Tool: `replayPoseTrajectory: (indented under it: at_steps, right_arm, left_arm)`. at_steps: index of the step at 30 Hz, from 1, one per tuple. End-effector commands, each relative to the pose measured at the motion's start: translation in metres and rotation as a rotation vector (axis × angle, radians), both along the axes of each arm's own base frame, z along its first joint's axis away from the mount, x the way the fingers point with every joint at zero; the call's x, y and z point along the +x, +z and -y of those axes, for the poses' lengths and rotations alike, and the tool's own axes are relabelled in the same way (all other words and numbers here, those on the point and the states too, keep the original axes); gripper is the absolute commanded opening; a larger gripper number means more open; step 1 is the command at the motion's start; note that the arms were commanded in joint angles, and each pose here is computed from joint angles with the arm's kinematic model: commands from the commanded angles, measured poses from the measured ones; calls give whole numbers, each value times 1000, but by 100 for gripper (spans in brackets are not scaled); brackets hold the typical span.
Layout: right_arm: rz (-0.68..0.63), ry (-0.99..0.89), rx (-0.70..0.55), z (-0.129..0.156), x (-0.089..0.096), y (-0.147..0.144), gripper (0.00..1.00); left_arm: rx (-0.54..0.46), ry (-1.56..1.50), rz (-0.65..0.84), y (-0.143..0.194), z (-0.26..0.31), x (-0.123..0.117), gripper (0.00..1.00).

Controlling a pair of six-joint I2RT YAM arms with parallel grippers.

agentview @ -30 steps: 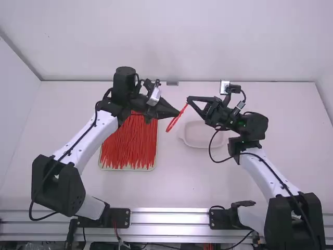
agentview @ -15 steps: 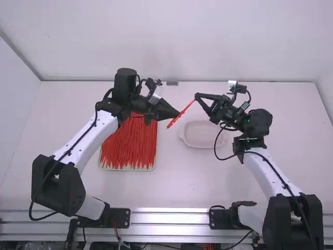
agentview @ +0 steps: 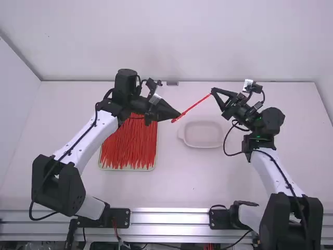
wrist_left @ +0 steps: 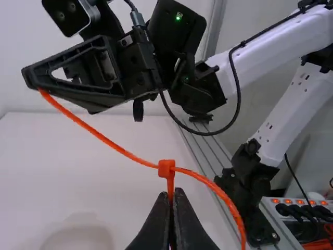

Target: Fasten the cable tie

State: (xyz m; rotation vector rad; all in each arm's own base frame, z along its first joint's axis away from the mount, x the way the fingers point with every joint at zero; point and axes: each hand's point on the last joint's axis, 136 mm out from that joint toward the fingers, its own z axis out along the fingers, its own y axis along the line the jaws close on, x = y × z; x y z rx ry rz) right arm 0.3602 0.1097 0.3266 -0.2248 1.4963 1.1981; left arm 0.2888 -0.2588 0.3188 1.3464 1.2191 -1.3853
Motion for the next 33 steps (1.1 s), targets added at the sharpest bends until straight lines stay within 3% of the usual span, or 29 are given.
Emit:
replayPoseTrajectory:
  at_steps: [1, 10, 27, 33]
  right_arm:
    - [35, -191, 30, 43, 20, 16, 0]
    - [4, -239, 56, 71, 22, 16, 0]
    - [74, -121, 66, 29, 9, 32, 0]
    - [68, -112, 65, 27, 9, 31, 0]
  left_arm:
    - [-45, -85, -7, 11, -3, -14, 2]
    - [-46, -85, -6, 11, -3, -14, 2]
    - [-26, -46, 2, 8, -1, -7, 2]
    - [-18, -3, 27, 7, -5, 2, 2]
